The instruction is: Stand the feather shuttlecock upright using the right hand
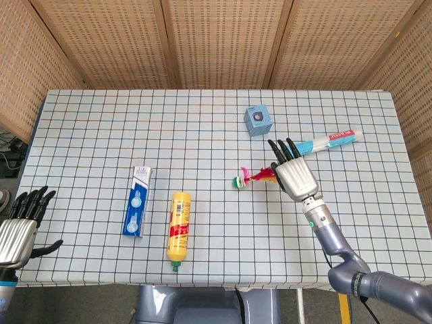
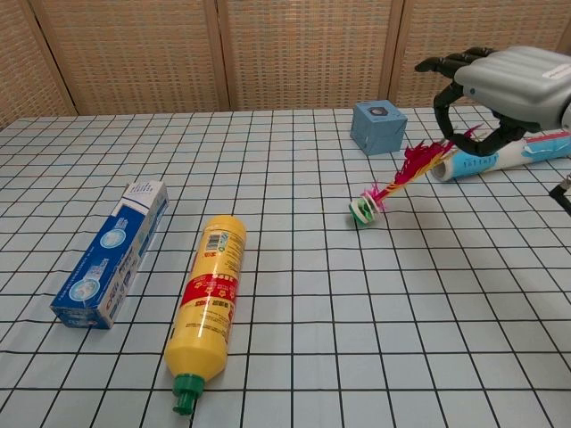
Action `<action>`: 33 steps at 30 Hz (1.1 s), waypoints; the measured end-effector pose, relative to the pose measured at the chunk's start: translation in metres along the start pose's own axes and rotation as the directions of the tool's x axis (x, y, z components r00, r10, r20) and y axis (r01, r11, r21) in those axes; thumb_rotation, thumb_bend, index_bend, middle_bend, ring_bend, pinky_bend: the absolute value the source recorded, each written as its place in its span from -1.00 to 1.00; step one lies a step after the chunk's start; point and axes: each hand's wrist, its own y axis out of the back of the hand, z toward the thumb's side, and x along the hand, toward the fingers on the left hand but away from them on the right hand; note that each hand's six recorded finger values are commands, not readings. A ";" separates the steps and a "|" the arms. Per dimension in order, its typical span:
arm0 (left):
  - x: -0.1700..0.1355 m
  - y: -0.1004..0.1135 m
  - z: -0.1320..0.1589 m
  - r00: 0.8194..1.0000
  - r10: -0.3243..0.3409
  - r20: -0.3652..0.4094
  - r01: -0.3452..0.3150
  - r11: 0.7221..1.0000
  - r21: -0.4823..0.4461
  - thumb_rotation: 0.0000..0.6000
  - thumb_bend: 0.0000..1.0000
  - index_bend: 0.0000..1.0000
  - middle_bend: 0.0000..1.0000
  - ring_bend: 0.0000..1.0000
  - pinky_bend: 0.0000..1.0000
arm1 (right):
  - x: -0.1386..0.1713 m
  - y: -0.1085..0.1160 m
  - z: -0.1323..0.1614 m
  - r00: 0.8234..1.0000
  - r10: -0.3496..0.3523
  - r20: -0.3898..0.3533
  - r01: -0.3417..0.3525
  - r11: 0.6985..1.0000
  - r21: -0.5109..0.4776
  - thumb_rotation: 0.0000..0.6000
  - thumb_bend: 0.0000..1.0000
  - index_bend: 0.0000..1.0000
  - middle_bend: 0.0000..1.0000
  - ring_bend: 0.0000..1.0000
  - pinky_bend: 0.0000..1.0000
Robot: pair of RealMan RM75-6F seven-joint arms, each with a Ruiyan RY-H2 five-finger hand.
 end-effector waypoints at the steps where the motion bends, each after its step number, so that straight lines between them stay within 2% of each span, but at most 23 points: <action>1: 0.000 0.000 0.000 1.000 0.000 0.001 0.000 1.000 -0.001 1.00 -1.00 -1.00 -1.00 -1.00 -1.00 | 0.000 0.007 -0.001 1.000 -0.012 -0.006 0.012 1.000 0.010 1.00 0.50 0.40 -0.94 -1.00 -1.00; 5: -0.001 0.000 0.001 1.000 -0.002 0.005 0.002 1.000 -0.001 1.00 -1.00 -1.00 -1.00 -1.00 -1.00 | -0.001 0.028 -0.002 0.999 -0.041 -0.031 0.043 0.997 0.061 1.00 0.50 0.40 -0.94 -1.00 -1.00; 8: -0.001 0.001 0.001 1.000 0.001 0.006 -0.001 1.000 -0.003 1.00 -1.00 -1.00 -1.00 -1.00 -1.00 | -0.001 0.034 -0.001 0.998 -0.044 -0.048 0.049 0.994 0.097 1.00 0.50 0.40 -0.94 -1.00 -1.00; 16: -0.001 0.001 -0.001 1.000 0.001 0.002 -0.001 1.000 -0.008 1.00 -1.00 -1.00 -1.00 -1.00 -1.00 | 0.002 0.021 0.010 0.997 -0.012 -0.070 0.021 0.992 0.125 1.00 0.50 0.41 -0.94 -1.00 -1.00; 24: -0.001 0.001 -0.001 1.000 -0.001 0.001 0.001 1.000 -0.008 1.00 -1.00 -1.00 -1.00 -1.00 -1.00 | 0.005 0.014 0.004 0.999 0.006 -0.046 0.000 0.993 0.122 1.00 0.50 0.41 -0.94 -1.00 -1.00; 26: -0.001 0.002 -0.001 1.000 0.000 0.001 0.000 1.000 -0.008 1.00 -1.00 -1.00 -1.00 -1.00 -1.00 | 0.006 0.012 0.001 0.999 0.013 -0.036 -0.009 0.993 0.118 1.00 0.45 0.32 -0.95 -1.00 -1.00; 27: -0.001 0.002 -0.001 1.000 0.000 0.001 0.000 1.000 -0.009 1.00 -1.00 -1.00 -1.00 -1.00 -1.00 | 0.007 0.012 -0.002 0.999 0.017 -0.030 -0.013 0.993 0.114 1.00 0.32 0.07 -0.97 -1.00 -1.00; 28: -0.001 0.002 -0.001 1.000 0.000 0.001 0.000 1.000 -0.009 1.00 -1.00 -1.00 -1.00 -1.00 -1.00 | 0.008 0.011 -0.003 0.999 0.019 -0.026 -0.016 0.994 0.111 1.00 0.06 -0.32 -0.99 -1.00 -1.00; 29: -0.001 0.002 -0.001 1.000 0.000 0.001 0.000 1.000 -0.008 1.00 -1.00 -1.00 -1.00 -1.00 -1.00 | 0.009 0.011 -0.005 0.999 0.022 -0.023 -0.019 0.994 0.108 1.00 -0.19 -0.58 -1.00 -1.00 -1.00; 30: -0.001 0.002 -0.001 1.000 0.000 0.001 0.000 1.000 -0.008 1.00 -1.00 -1.00 -1.00 -1.00 -1.00 | 0.010 0.010 -0.006 0.999 0.025 -0.022 -0.023 0.994 0.103 1.00 -0.56 -0.87 -1.00 -1.00 -1.00; 31: -0.001 0.001 -0.001 1.000 0.000 0.002 0.000 1.000 -0.008 1.00 -1.00 -1.00 -1.00 -1.00 -1.00 | 0.012 0.010 -0.007 0.999 0.028 -0.021 -0.026 0.995 0.095 1.00 -0.84 -0.99 -1.00 -1.00 -1.00; 33: -0.001 0.001 0.000 1.000 -0.001 0.004 0.001 1.000 -0.007 1.00 -1.00 -1.00 -1.00 -1.00 -1.00 | 0.015 0.011 -0.009 0.999 0.026 -0.019 -0.025 0.996 0.081 1.00 -1.00 -1.00 -1.00 -1.00 -1.00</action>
